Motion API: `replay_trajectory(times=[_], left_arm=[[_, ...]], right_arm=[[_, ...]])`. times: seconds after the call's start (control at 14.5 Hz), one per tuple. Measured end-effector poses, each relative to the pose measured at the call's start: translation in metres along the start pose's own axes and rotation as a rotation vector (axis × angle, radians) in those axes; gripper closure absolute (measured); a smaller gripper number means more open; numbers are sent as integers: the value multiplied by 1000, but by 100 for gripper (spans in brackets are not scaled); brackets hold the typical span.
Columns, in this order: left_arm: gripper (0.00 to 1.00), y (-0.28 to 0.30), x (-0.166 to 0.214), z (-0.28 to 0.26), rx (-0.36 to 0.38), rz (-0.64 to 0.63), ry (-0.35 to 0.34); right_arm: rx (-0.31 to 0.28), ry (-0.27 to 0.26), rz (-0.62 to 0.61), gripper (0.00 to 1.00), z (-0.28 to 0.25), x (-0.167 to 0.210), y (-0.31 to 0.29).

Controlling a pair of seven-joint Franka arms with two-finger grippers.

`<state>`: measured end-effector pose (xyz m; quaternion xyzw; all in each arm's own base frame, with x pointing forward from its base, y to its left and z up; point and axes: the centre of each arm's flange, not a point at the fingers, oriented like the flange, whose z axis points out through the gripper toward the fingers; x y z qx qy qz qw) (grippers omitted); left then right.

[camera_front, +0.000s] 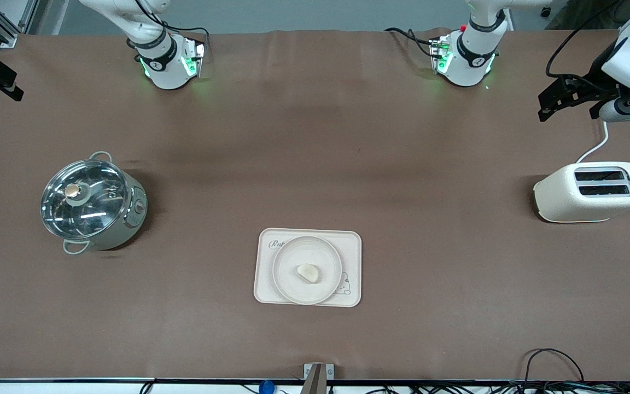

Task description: Place bun in plate and plate on tray

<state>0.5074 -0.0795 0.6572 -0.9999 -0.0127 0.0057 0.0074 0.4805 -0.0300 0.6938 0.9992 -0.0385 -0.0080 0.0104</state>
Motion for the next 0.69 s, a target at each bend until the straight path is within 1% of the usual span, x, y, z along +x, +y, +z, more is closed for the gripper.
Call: replay_trajectory(times=[0.69], left_arm=[[0,0,-1,-1,1,0,-5]], right_arm=[[-5,-2,-57,0,2,1,-29]])
